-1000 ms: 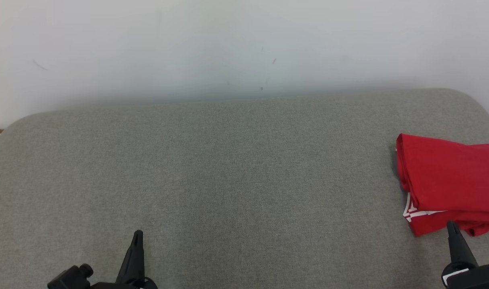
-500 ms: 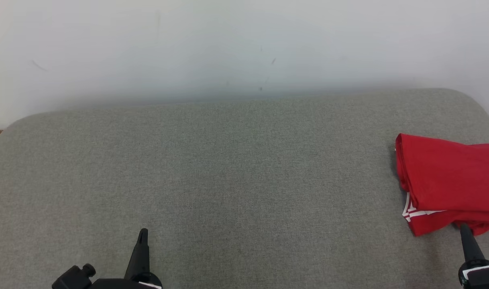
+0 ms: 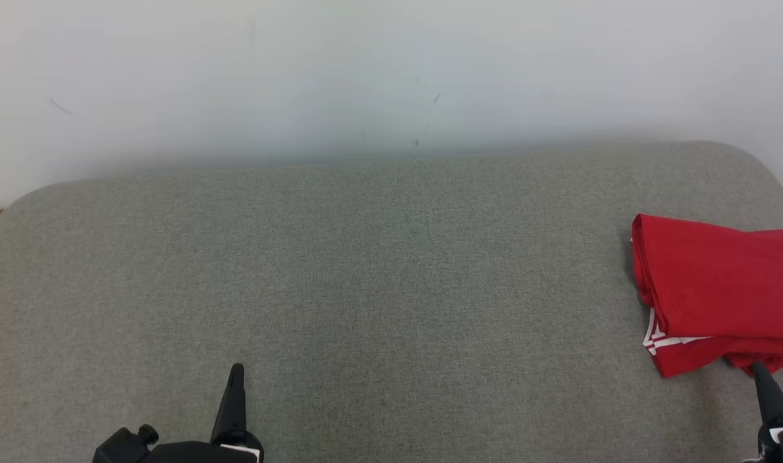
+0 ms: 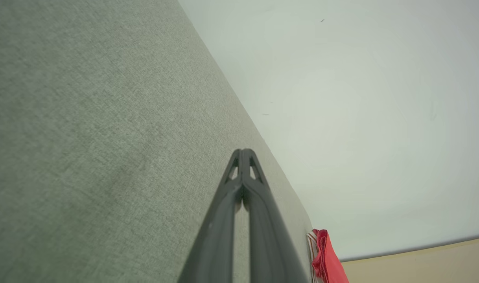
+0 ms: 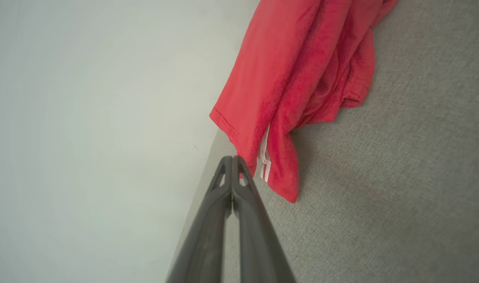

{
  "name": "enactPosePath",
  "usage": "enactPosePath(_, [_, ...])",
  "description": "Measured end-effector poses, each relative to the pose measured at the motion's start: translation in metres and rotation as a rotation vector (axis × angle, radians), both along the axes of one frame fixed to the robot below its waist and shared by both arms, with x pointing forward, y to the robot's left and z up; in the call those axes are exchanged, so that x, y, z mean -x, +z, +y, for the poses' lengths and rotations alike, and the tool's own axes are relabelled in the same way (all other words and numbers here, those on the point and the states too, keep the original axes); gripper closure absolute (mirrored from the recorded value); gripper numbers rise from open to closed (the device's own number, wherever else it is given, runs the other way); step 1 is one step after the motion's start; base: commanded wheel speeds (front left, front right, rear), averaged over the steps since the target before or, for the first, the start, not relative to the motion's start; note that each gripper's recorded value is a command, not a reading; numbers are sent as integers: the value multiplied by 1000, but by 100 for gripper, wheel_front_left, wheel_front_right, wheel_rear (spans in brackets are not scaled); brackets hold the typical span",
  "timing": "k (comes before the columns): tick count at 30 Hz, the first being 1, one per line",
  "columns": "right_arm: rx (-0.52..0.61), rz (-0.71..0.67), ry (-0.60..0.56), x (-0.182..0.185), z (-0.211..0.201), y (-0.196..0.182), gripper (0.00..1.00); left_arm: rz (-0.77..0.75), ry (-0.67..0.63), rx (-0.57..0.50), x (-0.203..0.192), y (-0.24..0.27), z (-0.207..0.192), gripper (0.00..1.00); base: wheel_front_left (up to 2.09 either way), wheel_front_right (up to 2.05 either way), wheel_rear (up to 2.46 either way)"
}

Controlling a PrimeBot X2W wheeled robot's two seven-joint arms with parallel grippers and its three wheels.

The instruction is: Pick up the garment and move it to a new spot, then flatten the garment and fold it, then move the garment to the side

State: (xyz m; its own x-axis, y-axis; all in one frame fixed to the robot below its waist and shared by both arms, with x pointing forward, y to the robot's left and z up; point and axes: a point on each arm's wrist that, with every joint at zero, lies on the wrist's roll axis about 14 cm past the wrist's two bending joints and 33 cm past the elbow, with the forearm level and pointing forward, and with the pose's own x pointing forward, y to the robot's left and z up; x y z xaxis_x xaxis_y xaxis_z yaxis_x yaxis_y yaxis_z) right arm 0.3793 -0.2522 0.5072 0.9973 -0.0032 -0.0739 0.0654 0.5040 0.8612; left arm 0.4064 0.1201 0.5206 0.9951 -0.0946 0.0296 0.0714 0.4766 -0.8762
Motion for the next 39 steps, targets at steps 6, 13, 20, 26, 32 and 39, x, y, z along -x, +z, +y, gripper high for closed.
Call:
enactPosePath(6, [-65, 0, -21, 0, -8, -1, 100, 11, -8, 65, -1, -1, -4, 100, 0, 0, 0])
enactPosePath(13, [-136, -8, -38, -1, -15, 0, 100, 27, -14, 135, -3, -3, -8, 100, 0, 0, 0])
enactPosePath(20, [-206, -16, -57, -2, -23, 0, 100, 36, -16, 202, -5, -3, -11, 100, 0, 0, 0])
enactPosePath(26, [-263, -19, -72, -1, -29, -2, 100, 45, -19, 251, -6, -3, -15, 100, 0, 0, 0])
enactPosePath(32, [-313, -34, -83, -2, -34, 1, 100, 53, -21, 300, -8, -3, -18, 100, 0, 0, 0])
enactPosePath(39, [-382, -49, -102, -1, -41, 1, 100, 69, -23, 361, -9, -5, -21, 100, 0, 0, 0])
